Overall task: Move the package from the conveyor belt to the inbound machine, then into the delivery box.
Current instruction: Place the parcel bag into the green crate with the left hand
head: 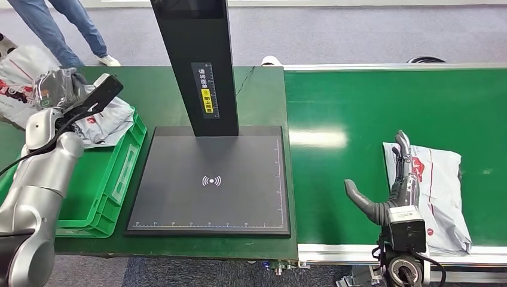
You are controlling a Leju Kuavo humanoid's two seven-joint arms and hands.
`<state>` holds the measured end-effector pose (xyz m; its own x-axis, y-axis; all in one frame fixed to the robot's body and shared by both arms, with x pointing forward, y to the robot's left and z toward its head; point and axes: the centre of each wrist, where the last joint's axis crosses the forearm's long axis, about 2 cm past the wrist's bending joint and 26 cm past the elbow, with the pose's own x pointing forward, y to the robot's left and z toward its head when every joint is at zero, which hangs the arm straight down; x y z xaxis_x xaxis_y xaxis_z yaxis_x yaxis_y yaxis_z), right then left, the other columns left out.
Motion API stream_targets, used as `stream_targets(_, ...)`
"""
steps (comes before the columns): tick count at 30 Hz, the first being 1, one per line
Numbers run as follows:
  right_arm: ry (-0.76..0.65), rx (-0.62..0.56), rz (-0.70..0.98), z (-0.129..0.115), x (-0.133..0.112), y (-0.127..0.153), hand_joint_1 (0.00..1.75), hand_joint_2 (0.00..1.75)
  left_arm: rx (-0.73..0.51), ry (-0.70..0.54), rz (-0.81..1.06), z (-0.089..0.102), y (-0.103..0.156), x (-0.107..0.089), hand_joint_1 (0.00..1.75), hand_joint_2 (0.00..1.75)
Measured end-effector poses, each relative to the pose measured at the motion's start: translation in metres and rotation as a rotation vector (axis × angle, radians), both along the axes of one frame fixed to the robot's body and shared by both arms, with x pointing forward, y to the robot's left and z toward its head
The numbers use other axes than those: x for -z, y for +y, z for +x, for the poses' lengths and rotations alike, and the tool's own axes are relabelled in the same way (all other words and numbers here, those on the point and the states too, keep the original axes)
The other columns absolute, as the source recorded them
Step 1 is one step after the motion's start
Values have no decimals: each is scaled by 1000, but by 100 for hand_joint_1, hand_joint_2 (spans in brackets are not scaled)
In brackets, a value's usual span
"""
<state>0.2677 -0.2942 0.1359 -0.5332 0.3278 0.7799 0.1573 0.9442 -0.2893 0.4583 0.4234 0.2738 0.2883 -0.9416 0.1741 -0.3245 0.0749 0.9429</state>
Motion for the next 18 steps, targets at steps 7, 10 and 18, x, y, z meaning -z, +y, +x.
stream_targets(7, 17, -3, -12, 0, 0, 5, 0, 175, -188, 211, -44, -10, 36, 31, 175, 175)
stream_targets(10, 20, -5, -13, 0, 0, 8, 0, 175, -224, 289, -56, -14, 43, 40, 175, 175)
stream_targets(18, 19, -11, -10, 2, -2, 13, 0, 175, -263, 476, -89, -19, 48, 58, 175, 175)
